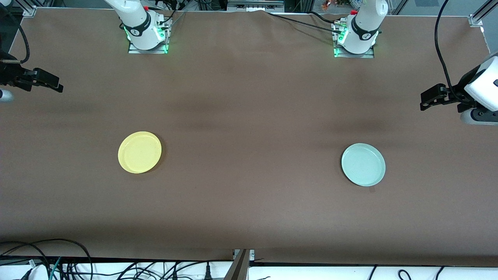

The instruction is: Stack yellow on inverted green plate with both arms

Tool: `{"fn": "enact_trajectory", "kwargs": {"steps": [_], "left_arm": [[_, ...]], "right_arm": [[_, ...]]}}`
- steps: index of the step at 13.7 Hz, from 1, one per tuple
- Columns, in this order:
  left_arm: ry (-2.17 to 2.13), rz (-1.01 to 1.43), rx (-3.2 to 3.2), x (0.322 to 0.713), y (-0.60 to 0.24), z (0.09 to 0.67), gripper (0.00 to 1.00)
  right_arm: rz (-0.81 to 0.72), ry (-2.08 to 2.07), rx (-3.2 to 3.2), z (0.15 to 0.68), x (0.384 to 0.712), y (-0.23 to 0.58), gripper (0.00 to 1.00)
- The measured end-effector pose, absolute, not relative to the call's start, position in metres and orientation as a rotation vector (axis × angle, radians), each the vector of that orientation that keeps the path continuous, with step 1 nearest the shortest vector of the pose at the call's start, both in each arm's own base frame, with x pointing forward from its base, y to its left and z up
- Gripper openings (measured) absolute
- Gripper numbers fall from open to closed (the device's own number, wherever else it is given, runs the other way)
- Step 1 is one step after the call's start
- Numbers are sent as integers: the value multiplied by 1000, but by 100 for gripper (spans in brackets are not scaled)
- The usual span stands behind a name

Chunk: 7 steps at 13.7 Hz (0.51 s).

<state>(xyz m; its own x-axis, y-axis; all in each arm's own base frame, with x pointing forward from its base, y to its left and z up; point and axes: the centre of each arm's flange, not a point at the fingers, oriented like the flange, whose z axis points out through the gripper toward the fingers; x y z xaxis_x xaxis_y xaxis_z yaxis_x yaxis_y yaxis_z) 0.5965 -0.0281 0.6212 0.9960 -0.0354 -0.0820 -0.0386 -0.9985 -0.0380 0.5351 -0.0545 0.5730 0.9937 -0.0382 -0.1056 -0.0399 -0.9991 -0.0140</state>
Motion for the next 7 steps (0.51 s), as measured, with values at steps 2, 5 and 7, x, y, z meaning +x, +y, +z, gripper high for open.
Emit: {"fn": "enact_trajectory", "kwargs": {"steps": [2, 5, 7], "left_arm": [[65, 98, -3101, 599, -29, 621, 100], [72, 72, -3103, 601, -30, 620, 100], [73, 66, -3103, 603, -31, 618, 100]], "right_arm": [[165, 61, -3121, 573, 535, -55, 100], [165, 61, -3121, 573, 535, -55, 100], [165, 61, -3121, 573, 535, -55, 100]]}}
